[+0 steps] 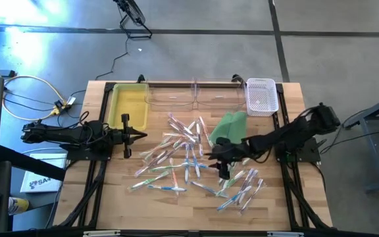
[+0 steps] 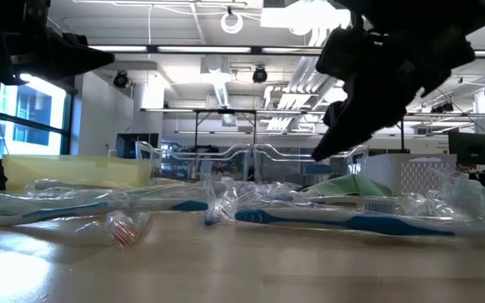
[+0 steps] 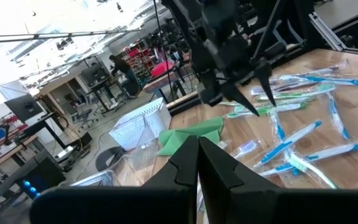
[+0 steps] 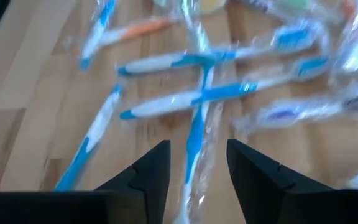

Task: Pick & Place Toothbrushes
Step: Put the blue toothbrush into the yellow bin

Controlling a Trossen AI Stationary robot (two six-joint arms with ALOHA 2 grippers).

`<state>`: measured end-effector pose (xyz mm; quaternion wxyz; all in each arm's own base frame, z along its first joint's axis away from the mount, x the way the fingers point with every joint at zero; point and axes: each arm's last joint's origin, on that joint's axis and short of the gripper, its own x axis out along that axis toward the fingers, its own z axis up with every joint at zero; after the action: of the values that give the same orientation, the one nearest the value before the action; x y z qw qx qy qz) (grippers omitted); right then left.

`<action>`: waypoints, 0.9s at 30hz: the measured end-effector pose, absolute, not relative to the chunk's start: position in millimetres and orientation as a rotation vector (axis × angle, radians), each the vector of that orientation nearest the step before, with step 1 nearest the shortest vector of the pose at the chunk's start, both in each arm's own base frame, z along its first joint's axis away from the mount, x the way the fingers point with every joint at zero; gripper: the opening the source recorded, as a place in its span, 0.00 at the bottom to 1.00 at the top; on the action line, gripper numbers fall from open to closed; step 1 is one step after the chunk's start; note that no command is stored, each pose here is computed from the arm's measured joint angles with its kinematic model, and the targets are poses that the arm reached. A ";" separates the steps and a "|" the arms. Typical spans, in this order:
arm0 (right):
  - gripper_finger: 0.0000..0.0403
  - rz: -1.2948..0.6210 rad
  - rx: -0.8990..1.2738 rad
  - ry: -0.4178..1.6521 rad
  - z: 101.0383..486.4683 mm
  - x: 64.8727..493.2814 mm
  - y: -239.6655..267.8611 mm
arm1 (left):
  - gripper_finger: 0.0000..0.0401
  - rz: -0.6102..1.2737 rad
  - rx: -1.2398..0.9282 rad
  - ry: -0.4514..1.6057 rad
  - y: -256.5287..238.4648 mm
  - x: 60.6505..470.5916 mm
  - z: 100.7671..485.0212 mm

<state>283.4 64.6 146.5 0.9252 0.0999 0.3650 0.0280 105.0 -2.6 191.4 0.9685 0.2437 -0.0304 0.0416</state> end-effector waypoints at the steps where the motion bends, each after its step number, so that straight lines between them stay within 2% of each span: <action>1: 0.38 0.052 0.218 0.763 142.6 283.8 65.7 | 0.01 0.084 0.493 -0.061 -2.6 105.0 191.3; 9: 0.38 0.087 0.264 0.835 122.8 284.6 77.8 | 0.01 0.080 0.494 -0.047 -2.6 105.1 189.9; 27: 0.35 -0.074 0.162 0.926 110.7 277.1 73.9 | 0.01 0.080 0.494 -0.047 -2.6 105.1 190.0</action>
<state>277.1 73.9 110.7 0.8909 0.0780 0.4461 -0.0358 105.1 -2.6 190.0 0.9686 0.2444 -0.0233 0.0398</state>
